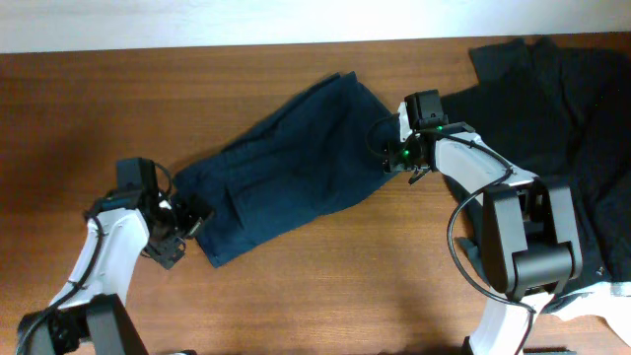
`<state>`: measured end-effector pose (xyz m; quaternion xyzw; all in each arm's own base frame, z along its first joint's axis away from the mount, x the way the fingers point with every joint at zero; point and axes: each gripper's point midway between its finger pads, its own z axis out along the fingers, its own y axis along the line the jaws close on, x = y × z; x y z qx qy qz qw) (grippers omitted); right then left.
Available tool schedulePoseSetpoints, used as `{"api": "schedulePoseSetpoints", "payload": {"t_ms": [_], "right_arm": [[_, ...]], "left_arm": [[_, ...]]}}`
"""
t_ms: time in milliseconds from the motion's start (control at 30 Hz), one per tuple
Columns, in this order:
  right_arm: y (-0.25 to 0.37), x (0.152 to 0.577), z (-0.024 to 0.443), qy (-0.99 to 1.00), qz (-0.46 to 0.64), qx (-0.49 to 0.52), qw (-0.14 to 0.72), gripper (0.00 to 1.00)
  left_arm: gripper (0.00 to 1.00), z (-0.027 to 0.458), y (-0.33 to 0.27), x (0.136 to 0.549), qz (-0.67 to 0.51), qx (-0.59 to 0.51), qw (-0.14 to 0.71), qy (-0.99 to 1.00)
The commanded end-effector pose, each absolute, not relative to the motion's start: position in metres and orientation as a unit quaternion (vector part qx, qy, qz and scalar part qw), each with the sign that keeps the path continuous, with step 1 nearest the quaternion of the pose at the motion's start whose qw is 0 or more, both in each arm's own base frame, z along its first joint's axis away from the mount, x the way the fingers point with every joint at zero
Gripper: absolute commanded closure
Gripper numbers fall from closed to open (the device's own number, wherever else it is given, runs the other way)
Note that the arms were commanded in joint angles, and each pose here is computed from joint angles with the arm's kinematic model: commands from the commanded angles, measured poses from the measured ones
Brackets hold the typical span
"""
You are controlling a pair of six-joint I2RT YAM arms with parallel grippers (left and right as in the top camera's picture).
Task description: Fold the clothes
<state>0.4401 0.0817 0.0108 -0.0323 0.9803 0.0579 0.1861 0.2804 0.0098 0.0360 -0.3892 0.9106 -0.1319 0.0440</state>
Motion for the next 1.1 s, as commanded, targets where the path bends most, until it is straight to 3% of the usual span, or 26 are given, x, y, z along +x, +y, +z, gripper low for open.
{"api": "schedulePoseSetpoints", "payload": {"t_ms": [0, 100, 133, 167, 200, 233, 400, 533, 600, 667, 700, 833, 1067], "right_arm": [[0.079, 0.437, 0.005, 0.982, 0.048, -0.03, 0.18, 0.29], [0.079, 0.436, 0.005, 0.982, 0.047, -0.03, 0.178, 0.29], [0.079, 0.435, 0.005, 0.983, 0.047, -0.03, 0.176, 0.29], [0.079, 0.434, 0.004, 0.983, 0.047, -0.03, 0.174, 0.29], [0.079, 0.433, 0.004, 0.984, 0.047, -0.03, 0.17, 0.29], [0.078, 0.431, 0.004, 0.985, 0.046, -0.03, 0.166, 0.29], [0.074, 0.438, 0.043, 0.984, 0.03, -0.027, 0.176, 0.29], [0.099, 0.46, 0.13, 0.964, 0.096, -0.047, 0.245, 0.31], [0.135, 0.453, 0.149, 0.947, 0.2, -0.086, 0.238, 0.51], [0.173, 0.427, 0.144, 0.933, 0.28, -0.115, 0.192, 0.68], [0.181, 0.419, 0.137, 0.935, 0.284, -0.12, 0.175, 0.72], [0.246, 0.36, 0.095, 0.931, 0.295, -0.191, 0.097, 0.72], [0.343, 0.298, 0.056, 0.908, 0.317, -0.267, 0.063, 0.7]], "left_arm": [[0.01, 0.007, -0.003, 0.267, -0.141, -0.385, 0.001, 0.912], [0.02, -0.01, -0.014, 0.272, -0.162, -0.386, -0.016, 0.908], [0.11, -0.017, -0.025, 0.278, -0.183, -0.375, -0.021, 0.908], [0.52, -0.021, -0.03, 0.281, -0.189, -0.37, -0.021, 0.909], [0.79, -0.022, -0.03, 0.284, -0.189, -0.365, -0.015, 0.911], [0.97, -0.023, -0.029, 0.286, -0.184, -0.364, -0.01, 0.913], [0.99, -0.002, -0.003, 0.294, -0.123, -0.304, 0.001, 0.945], [0.99, 0.058, 0.019, 0.296, -0.056, -0.264, -0.013, 0.963], [0.99, 0.089, 0.018, 0.294, -0.056, -0.255, -0.014, 0.965], [1.0, 0.115, 0.015, 0.29, -0.06, -0.241, -0.004, 0.969], [1.0, 0.123, 0.012, 0.288, -0.064, -0.235, 0.001, 0.97], [0.99, 0.159, 0.011, 0.295, -0.075, -0.223, 0.053, 0.971], [0.99, 0.21, -0.003, 0.306, -0.123, -0.205, 0.095, 0.966]]}}
